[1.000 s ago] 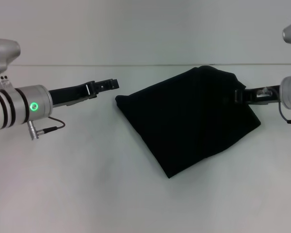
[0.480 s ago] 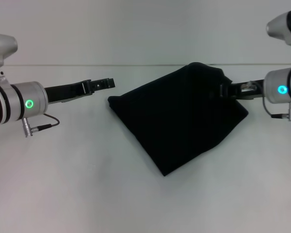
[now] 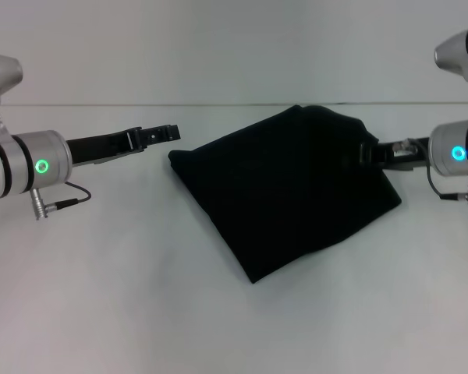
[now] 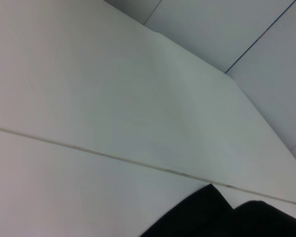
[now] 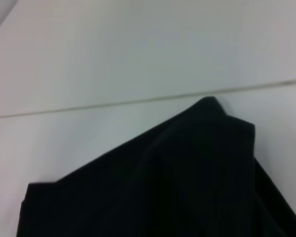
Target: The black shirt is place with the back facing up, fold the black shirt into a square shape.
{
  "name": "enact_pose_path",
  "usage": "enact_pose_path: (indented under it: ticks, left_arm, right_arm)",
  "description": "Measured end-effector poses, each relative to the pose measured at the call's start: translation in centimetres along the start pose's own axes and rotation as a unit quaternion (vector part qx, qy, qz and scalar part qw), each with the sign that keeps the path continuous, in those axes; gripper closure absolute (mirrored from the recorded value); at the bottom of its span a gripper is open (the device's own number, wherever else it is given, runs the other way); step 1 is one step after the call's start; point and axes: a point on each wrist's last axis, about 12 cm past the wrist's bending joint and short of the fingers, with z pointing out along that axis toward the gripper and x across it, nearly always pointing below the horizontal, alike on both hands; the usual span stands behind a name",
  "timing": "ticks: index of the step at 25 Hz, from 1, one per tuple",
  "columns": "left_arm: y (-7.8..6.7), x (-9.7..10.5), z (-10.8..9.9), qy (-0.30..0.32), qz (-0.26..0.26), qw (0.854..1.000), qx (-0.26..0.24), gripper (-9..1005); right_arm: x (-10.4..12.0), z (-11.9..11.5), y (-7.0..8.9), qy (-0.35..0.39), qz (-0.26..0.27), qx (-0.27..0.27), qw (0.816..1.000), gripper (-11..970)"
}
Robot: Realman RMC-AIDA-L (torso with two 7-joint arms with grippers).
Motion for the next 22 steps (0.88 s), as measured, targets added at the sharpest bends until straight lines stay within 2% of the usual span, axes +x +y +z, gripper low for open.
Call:
enact_pose_path:
  ticks: [12, 22]
  left_arm:
    - [-0.4, 0.0, 0.1, 0.005, 0.007, 1.000, 0.011, 76]
    - [-0.5, 0.1, 0.2, 0.008, 0.006, 1.000, 0.015, 76]
  right_arm:
    - [2.6, -1.7, -1.2, 0.001, 0.039, -0.029, 0.999, 875]
    - [4.5, -3.5, -2.7, -0.002, 0.074, -0.060, 0.996, 875]
